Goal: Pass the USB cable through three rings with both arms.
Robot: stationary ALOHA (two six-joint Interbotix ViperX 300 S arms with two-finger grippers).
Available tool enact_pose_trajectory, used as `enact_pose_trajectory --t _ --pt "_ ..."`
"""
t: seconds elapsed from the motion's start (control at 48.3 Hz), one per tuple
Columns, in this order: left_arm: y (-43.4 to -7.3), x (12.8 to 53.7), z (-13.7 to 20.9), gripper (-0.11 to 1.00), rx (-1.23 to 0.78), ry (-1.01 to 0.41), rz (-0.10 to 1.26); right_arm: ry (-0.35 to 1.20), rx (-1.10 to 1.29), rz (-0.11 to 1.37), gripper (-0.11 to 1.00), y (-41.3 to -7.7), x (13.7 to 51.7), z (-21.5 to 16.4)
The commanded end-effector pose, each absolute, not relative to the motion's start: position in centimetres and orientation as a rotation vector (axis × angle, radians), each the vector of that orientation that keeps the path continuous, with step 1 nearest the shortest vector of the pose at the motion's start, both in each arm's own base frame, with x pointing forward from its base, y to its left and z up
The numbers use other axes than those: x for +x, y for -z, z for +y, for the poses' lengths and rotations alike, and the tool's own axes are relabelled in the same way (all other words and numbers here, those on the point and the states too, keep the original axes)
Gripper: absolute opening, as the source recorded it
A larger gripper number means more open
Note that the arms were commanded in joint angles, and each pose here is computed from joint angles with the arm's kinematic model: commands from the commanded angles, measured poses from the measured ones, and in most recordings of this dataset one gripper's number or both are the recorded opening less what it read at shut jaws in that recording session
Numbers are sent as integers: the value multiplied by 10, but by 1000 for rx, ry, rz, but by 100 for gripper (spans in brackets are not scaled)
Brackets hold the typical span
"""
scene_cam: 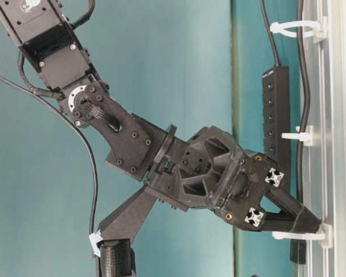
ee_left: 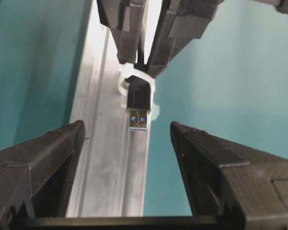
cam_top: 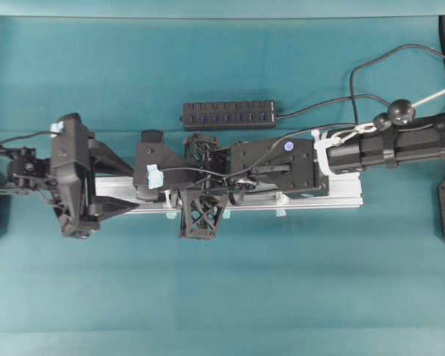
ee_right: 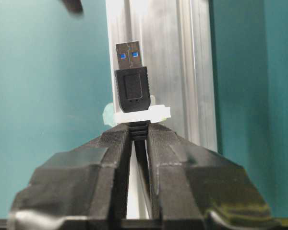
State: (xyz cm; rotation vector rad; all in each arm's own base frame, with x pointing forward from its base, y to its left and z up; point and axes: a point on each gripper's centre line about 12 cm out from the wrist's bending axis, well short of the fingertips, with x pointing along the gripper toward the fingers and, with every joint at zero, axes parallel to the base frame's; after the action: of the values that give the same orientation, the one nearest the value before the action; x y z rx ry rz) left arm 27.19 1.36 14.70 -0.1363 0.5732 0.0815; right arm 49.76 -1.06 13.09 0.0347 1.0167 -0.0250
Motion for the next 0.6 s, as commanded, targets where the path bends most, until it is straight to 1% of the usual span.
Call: enact_pose_trajectory --t 0.0,0.372,0.579 --pt "-146 280 13 78 -133 -77 552 22 44 989 -8 -140 500 -6" --pt "-133 299 12 78 -151 -74 577 24 49 989 -8 -140 500 -6" --pt "-127 302 10 78 -150 -71 595 28 56 989 -8 -140 500 -6"
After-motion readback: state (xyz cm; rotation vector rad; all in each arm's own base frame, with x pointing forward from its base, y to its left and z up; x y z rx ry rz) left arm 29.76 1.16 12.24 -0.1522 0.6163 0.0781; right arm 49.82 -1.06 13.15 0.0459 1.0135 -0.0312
